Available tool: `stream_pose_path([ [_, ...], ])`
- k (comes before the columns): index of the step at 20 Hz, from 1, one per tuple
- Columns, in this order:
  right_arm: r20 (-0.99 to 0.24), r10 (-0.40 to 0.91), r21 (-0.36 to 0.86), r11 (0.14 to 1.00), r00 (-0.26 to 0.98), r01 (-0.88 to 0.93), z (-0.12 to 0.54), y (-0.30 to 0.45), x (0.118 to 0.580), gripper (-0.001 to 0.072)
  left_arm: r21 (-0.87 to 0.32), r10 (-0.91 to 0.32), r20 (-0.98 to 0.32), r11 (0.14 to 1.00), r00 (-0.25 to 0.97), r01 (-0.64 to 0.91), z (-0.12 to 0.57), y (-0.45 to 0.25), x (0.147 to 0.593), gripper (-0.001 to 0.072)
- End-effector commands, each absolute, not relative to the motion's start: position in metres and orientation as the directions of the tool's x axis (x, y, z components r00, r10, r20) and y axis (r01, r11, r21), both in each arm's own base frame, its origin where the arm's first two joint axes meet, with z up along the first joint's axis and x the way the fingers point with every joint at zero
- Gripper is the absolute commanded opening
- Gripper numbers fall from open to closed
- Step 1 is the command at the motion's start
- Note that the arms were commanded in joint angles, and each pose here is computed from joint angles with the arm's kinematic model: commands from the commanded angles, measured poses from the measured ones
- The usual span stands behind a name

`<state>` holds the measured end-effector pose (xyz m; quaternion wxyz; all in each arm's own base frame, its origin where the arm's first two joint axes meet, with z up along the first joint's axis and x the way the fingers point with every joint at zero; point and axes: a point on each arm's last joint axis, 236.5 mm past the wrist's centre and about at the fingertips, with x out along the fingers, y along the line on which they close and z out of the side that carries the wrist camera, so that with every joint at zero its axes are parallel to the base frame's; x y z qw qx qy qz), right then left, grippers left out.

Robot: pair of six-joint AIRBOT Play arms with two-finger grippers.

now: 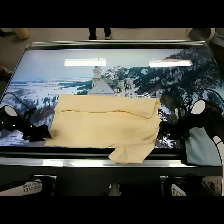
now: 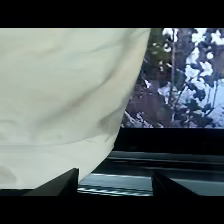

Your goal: Fold the shirts.

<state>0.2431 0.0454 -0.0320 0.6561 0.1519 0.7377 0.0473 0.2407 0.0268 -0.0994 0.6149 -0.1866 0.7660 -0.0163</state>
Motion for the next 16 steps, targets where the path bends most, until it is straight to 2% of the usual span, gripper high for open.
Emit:
stream_pose_path([
  [1, -0.955, 0.286, 0.271, 0.949, -0.077, 0.163, -0.034, 0.045, 0.244, 0.0464, -0.258, -0.311, -0.934, 0.928, -0.176, -0.269, -0.11, 0.023, 0.233, 0.048],
  [6, -0.955, 0.286, 0.27, 0.949, -0.084, 0.162, -0.034, 0.045, 0.242, 0.0465, -0.302, -0.368, -0.913, 0.9, -0.176, -0.315, -0.121, 0.006, 0.223, 0.0468],
  [7, -0.954, 0.287, 0.27, 0.949, -0.09, 0.16, -0.034, 0.046, 0.241, 0.0465, -0.308, -0.373, -0.913, 0.896, -0.167, -0.32, -0.122, 0.005, 0.224, 0.0396],
  [8, -0.951, 0.289, 0.271, 0.949, -0.106, 0.159, -0.034, 0.046, 0.237, 0.0464, -0.308, -0.372, -0.914, 0.896, -0.161, -0.32, -0.122, 0.005, 0.226, 0.0184],
  [9, -0.947, 0.297, 0.276, 0.948, -0.125, 0.162, -0.034, 0.048, 0.231, 0.0464, -0.308, -0.372, -0.914, 0.896, -0.161, -0.319, -0.122, 0.005, 0.226, 0.0045],
  [10, -0.937, 0.316, 0.292, 0.942, -0.146, 0.164, -0.037, 0.053, 0.222, 0.0464, -0.309, -0.372, -0.914, 0.896, -0.162, -0.318, -0.122, 0.005, 0.226, 0.0022],
  [13, -0.9, 0.394, 0.357, 0.911, -0.184, 0.206, -0.061, 0.074, 0.184, 0.0466, -0.31, -0.369, -0.916, 0.898, -0.154, -0.312, -0.12, 0.006, 0.227, 0.0022],
  [16, -0.844, 0.521, 0.477, 0.837, -0.124, 0.267, -0.084, 0.106, 0.174, 0.0465, -0.31, -0.364, -0.921, 0.902, -0.14, -0.301, -0.117, 0.007, 0.229, 0.0022],
])
